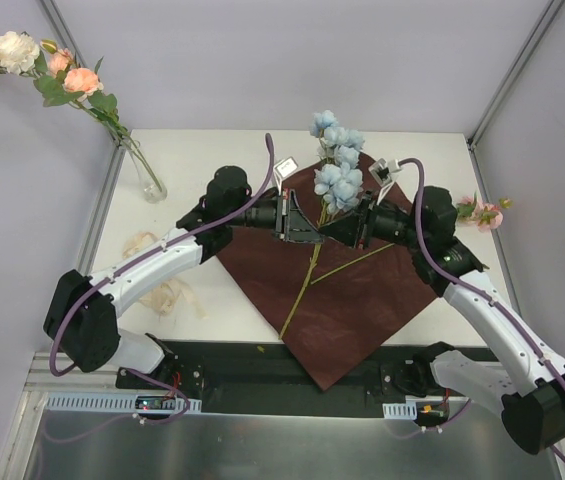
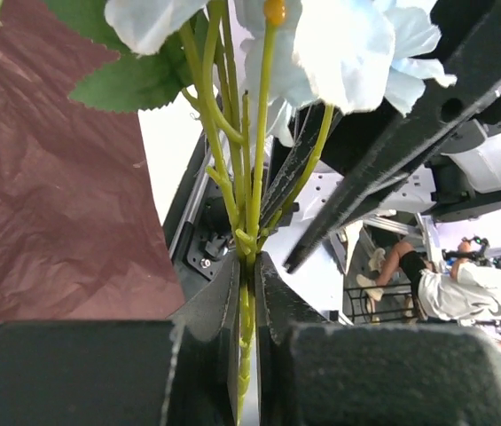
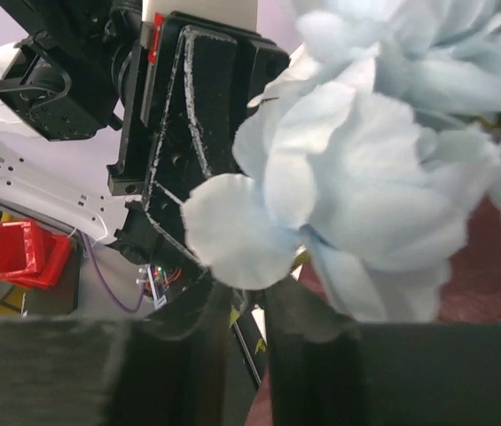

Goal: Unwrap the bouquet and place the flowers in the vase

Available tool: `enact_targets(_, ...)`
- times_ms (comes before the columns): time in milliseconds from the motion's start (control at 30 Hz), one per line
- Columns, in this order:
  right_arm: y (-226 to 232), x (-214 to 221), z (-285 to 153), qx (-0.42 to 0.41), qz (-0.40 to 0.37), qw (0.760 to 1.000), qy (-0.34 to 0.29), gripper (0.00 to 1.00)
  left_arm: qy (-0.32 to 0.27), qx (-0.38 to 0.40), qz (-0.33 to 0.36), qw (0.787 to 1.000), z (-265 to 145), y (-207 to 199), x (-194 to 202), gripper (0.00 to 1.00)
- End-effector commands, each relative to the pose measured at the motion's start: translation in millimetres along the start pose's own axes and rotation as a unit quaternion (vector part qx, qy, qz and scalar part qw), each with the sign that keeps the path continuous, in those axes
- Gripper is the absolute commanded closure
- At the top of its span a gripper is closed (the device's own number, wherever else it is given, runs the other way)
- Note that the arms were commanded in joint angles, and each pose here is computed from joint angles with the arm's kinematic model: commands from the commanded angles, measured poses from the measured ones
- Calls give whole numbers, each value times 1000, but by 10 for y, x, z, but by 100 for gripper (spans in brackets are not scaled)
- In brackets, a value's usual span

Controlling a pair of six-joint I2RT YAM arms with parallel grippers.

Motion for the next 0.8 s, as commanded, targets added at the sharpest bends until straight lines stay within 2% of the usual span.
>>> enact_targets(0,110,-236,1,-10,-40,999,-13,64,-43,0,90,995,-117,-186,-15,100)
enact_targets(133,109,-181,1,-7,-39,999,-4,43,-111,-43,125,985,-297,-235,-18,100)
enact_targets(200,141,-139,17,-20,-47,999,0,36,-138,-60,130,980,-364,-201,-13,100)
enact_targets(300,269,-11,102,-50,-60,997,23,33,-191,-75,135,969,-474,-240,-42,100)
enact_targets(467,495,143,317,-61,-83,993,52,33,-244,-76,138,957,-593,-328,-66,100)
enact_targets(633,587,210,476,-72,-86,991,67,38,-280,-63,142,947,-700,-425,-51,100)
enact_targets(733,639,222,564,-79,-87,990,75,48,-284,-54,141,947,-723,-469,-35,100)
enact_targets(767,647,224,582,-79,-87,990,76,55,-285,-53,140,947,-728,-479,-33,100)
Point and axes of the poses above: each gripper's point midway between its finger pads, its own z axis out along the fingers, its own y axis along the line the jaws close on, x = y × z, the point moved 6 cm from there along -z, back along the fingers, and after that the axes turned 12 degrees about -z, right-handed, at the moved point
